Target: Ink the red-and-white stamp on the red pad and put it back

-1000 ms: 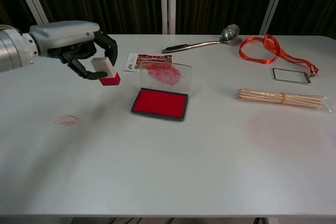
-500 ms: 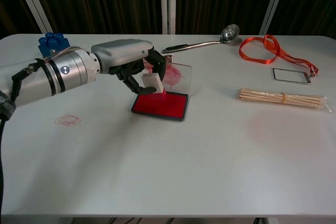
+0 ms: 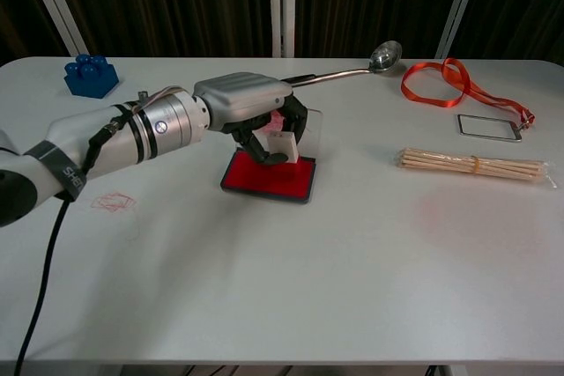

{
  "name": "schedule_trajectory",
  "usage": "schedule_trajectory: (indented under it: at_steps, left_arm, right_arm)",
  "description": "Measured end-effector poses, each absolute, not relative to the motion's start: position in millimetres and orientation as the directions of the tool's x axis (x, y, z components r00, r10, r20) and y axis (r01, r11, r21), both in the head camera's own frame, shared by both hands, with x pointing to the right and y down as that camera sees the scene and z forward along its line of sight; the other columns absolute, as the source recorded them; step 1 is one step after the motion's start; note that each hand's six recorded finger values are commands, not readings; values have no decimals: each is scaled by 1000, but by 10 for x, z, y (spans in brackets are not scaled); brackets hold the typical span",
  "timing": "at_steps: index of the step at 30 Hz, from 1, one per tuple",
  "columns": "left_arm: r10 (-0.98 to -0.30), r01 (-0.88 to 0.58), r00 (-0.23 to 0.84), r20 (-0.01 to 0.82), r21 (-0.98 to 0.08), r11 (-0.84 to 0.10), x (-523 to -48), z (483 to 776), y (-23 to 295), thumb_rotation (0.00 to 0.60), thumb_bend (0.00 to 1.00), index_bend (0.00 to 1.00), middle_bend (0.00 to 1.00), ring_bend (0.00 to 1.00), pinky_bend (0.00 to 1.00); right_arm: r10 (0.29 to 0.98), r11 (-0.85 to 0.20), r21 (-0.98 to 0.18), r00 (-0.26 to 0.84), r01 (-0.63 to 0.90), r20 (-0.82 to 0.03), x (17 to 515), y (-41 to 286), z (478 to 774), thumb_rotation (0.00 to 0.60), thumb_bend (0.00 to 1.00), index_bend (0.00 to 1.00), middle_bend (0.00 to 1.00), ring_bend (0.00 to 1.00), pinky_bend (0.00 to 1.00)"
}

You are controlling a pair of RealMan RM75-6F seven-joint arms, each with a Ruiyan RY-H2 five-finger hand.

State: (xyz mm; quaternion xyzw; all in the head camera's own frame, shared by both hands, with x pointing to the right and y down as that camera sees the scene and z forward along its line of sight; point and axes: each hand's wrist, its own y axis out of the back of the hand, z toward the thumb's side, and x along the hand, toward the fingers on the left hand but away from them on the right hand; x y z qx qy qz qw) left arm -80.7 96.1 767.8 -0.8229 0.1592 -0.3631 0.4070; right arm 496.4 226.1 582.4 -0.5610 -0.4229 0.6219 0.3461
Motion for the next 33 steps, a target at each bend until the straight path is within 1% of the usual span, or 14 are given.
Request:
schedule_trajectory:
  at_steps: [5,11,22,27,33]
  left_arm:
    - [-547,66,680,487,-785,-616,-838,7719,960,600,440,633,619,916,1000]
    - [-534,75,667,520,-760,-646,-875,7779,976,600,444,633,620,916,1000]
    - [-526,95,659,538,-753,-651,-876,7856,979,600,447,633,620,916,1000]
    - [-535,82,663,523,-762,-643,-877,7817,937,600,449,633,620,916,1000]
    - [-549,56,670,500,-771,-634,-925,7687,858,600,450,633,620,916,1000]
  right_arm:
    - [901,-410,-911,-130,51,-413,4967,2264,5841,600,156,0,0,0,0]
    - [900,-411,-910,-129,64,-416,4968,2261,5845,600,155,0,0,0,0]
    - [897,-418,-907,-133,61,-422,4981,2258,5868,600,156,0,0,0,0]
    - [901,-411,-910,-128,62,-415,4960,2236,5840,600,156,0,0,0,0]
    - [899,-415,-908,-130,58,-419,4972,2226,5852,600,155,0,0,0,0]
